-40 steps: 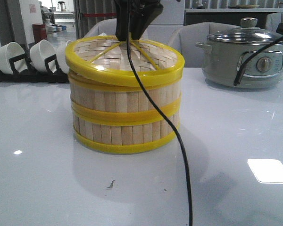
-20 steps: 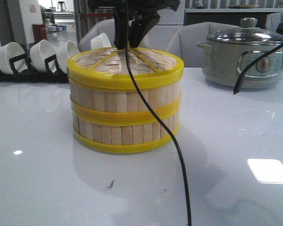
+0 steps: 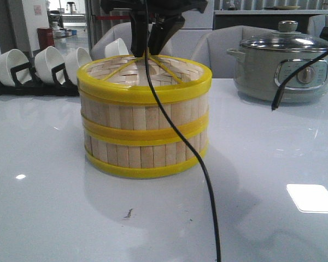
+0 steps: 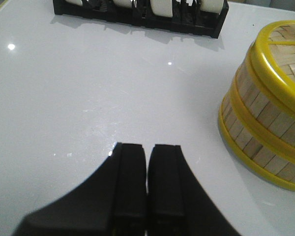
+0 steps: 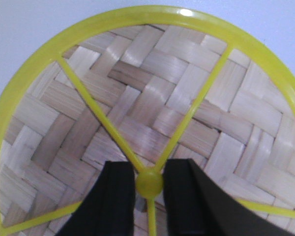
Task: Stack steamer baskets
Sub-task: 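Open the right gripper and raise it off the lid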
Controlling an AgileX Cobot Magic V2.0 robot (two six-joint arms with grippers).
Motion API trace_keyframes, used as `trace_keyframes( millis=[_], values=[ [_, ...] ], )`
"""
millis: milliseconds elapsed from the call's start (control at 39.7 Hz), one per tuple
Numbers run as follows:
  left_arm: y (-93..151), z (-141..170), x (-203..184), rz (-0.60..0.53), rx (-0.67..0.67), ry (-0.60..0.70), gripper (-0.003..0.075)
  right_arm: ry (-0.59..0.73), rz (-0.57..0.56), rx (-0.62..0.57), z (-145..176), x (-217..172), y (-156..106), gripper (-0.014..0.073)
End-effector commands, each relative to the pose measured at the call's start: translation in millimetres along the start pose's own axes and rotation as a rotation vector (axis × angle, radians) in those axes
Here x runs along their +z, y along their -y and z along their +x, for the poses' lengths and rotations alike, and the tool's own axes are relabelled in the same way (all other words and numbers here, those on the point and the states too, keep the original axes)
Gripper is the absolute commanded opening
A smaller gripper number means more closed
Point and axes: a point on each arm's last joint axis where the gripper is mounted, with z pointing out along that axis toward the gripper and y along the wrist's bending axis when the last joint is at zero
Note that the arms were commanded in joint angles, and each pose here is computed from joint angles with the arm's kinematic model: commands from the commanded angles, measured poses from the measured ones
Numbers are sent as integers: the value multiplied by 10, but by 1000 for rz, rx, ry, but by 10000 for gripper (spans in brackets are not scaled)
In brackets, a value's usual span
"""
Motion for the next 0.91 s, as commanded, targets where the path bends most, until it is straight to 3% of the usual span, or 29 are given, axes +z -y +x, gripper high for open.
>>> trace_keyframes(
  millis=[0, 202, 428, 554, 655, 882],
  values=[
    [21, -173, -42, 11, -10, 119, 83, 167, -6, -9, -200, -396, -10, 455],
    [21, -173, -42, 11, -10, 119, 83, 198, -8, -9, -228, -479, -13, 466],
    [21, -173, -42, 11, -10, 119, 83, 319, 18, 0, -328, -861, 110, 466],
    [21, -173, -42, 11, -10, 119, 83, 380, 61, 29, -355, -1139, 332, 466],
    [21, -173, -42, 11, -10, 119, 83, 443, 120, 80, -325, -1412, 665, 466],
    [21, -173, -42, 11, -10, 119, 83, 563, 247, 170, 56, -1903, 1205, 466]
  ],
)
